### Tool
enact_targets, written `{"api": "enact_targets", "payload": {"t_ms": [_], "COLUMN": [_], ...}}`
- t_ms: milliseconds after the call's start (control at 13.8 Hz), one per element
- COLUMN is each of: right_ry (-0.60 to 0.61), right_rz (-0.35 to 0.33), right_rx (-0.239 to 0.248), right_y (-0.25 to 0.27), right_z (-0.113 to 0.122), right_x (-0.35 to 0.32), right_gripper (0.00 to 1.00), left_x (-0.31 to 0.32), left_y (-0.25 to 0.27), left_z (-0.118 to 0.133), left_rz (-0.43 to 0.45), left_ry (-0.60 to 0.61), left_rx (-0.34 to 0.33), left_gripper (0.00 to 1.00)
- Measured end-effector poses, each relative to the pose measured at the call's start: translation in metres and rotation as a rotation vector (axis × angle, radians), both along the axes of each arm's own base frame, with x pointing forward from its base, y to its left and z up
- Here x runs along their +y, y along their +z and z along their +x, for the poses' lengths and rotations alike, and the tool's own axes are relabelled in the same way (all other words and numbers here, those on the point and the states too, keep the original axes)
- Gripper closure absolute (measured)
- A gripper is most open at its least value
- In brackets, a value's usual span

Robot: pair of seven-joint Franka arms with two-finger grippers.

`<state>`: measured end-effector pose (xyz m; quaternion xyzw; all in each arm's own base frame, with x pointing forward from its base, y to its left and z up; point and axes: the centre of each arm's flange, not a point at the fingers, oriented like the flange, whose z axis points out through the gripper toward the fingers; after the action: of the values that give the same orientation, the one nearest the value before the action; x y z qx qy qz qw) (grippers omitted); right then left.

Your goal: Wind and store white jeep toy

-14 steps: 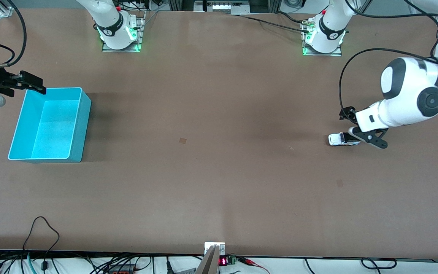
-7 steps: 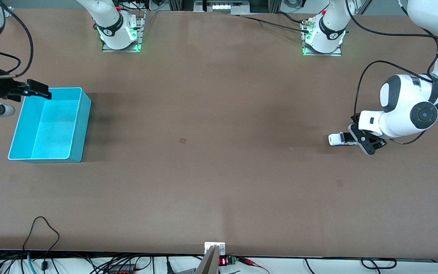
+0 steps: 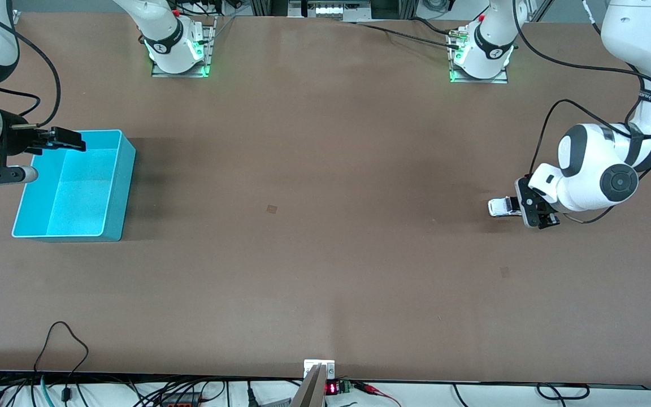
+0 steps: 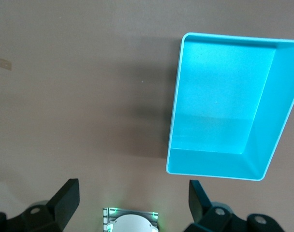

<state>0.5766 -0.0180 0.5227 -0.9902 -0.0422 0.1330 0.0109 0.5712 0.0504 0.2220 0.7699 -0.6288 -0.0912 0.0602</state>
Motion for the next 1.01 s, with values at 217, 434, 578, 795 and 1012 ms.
{"api": "enact_targets", "payload": {"t_ms": [217, 434, 578, 795, 1012], "right_ry": [0.000, 0.000, -0.002, -0.007, -0.010], "right_rz": [0.000, 0.001, 0.001, 0.001, 0.001], "right_rx": [0.015, 0.026, 0.040, 0.052, 0.054], "right_y": [-0.001, -0.004, -0.006, -0.009, -0.010], "right_z": [-0.002, -0.002, -0.003, -0.003, -0.003], "right_x": [0.000, 0.000, -0.001, -0.003, -0.005], "right_gripper": [0.00, 0.00, 0.00, 0.00, 0.00], "left_x": [0.000, -0.003, -0.005, -0.008, -0.009], "left_y": [0.000, -0.003, -0.015, -0.033, -0.039], "left_z": [0.003, 0.004, -0.004, -0.020, -0.027], "left_rz": [-0.012, -0.024, -0.029, -0.037, -0.040], "left_ry": [-0.052, -0.108, -0.119, -0.126, -0.130], "left_rx": [-0.021, -0.061, -0.066, -0.059, -0.050], "left_gripper": [0.00, 0.00, 0.00, 0.00, 0.00]}}
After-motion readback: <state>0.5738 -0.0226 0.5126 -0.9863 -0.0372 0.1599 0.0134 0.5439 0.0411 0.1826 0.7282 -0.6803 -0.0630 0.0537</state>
